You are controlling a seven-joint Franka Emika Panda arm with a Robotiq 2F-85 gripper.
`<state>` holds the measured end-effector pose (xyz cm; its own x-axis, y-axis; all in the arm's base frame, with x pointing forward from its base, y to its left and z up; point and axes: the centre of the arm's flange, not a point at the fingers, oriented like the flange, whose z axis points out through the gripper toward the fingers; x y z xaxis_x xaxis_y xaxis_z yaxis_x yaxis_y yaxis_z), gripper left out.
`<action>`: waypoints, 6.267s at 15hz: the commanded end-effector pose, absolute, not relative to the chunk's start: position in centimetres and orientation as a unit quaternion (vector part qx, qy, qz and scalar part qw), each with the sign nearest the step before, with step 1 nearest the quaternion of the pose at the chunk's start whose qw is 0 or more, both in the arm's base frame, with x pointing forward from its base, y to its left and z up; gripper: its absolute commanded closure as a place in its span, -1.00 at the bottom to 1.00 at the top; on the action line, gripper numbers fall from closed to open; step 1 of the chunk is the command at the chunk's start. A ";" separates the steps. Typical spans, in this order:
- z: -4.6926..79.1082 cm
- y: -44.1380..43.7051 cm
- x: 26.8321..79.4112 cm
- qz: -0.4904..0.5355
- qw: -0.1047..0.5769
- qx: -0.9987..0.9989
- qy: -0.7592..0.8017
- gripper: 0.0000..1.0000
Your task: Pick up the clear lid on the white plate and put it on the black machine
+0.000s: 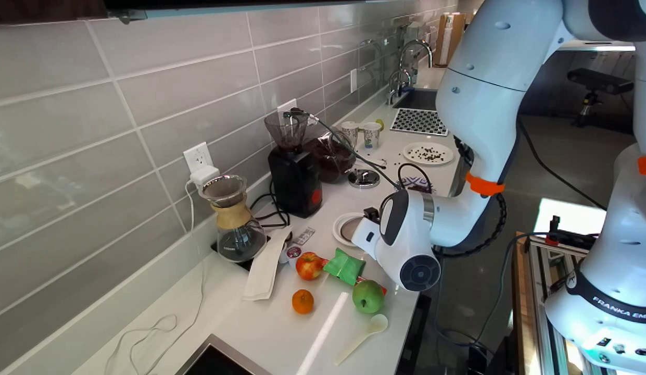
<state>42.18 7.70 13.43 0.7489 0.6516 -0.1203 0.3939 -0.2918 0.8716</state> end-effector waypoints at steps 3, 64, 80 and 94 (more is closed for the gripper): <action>12.7 7.2 42.1 0.139 0.483 0.800 0.327 -0.78; 24.2 12.1 38.3 0.320 0.629 0.677 0.207 0.95; 31.2 7.6 43.2 0.367 0.667 0.634 0.136 0.95; 36.1 4.2 51.5 0.436 0.682 0.549 0.208 0.95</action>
